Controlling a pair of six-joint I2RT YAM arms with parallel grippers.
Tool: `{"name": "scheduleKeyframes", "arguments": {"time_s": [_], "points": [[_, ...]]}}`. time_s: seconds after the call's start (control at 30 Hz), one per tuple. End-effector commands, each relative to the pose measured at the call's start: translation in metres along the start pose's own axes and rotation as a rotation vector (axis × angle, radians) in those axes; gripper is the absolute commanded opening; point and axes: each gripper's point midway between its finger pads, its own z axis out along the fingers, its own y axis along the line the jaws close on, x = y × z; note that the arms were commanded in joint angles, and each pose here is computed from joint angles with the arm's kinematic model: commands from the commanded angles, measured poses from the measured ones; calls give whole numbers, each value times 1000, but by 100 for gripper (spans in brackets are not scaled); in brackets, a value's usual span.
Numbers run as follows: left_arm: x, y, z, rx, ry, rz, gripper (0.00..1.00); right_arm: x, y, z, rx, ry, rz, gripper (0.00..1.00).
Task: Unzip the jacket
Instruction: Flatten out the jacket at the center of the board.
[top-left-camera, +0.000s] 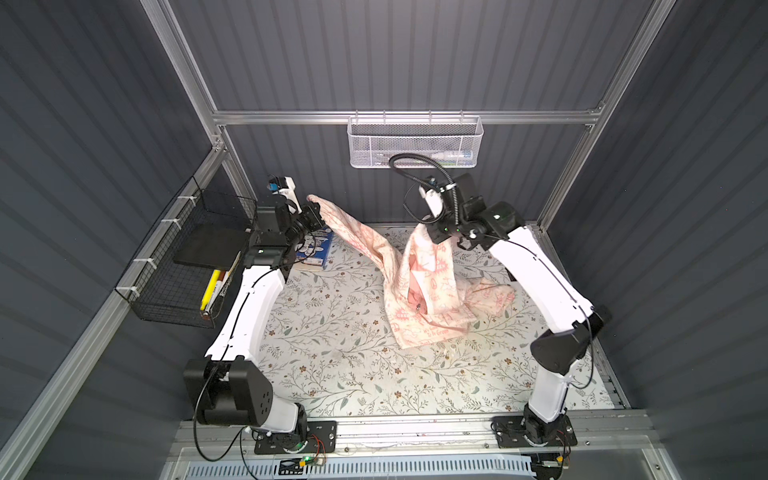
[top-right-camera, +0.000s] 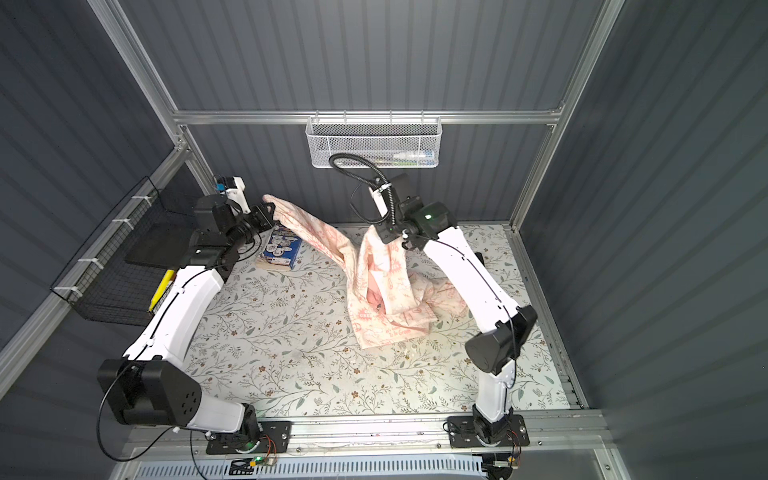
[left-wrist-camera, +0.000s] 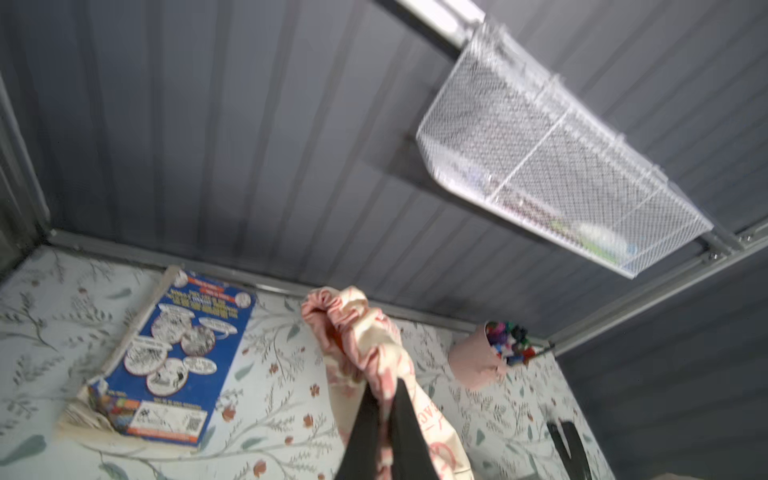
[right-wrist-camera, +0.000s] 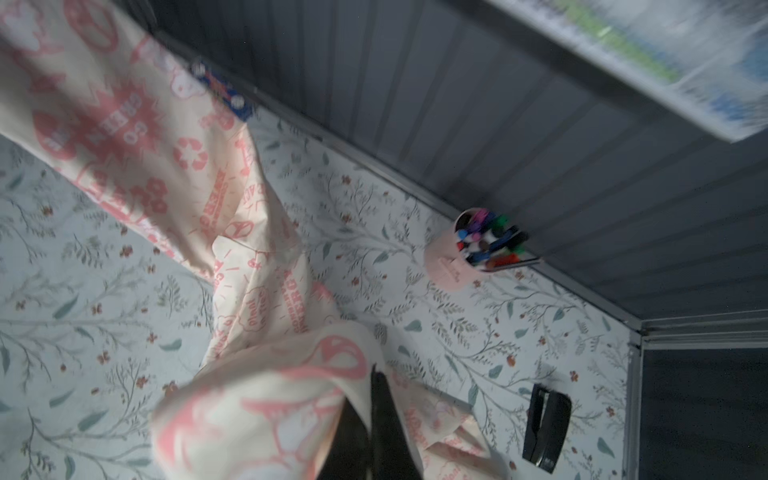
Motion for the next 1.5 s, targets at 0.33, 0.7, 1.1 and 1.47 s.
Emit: {"name": "scheduleKeyframes", "arguments": {"time_s": [0.33,0.7,1.1,1.47], "points": [[-154,-46,-78,-19,-342,194,0,-130,-112,-102,118,-545,215,0],[-211,-114,-174,115,-544,352,0,-176,-152,-239,305,-869,162,0],[-217,-158,-220,285,-532,346,0,-148,-191,-393,654,-1003,128,0],[-228,-203,-279,462,-580,344,0,-109,-198,-495,802,-1097,141,0]]}}
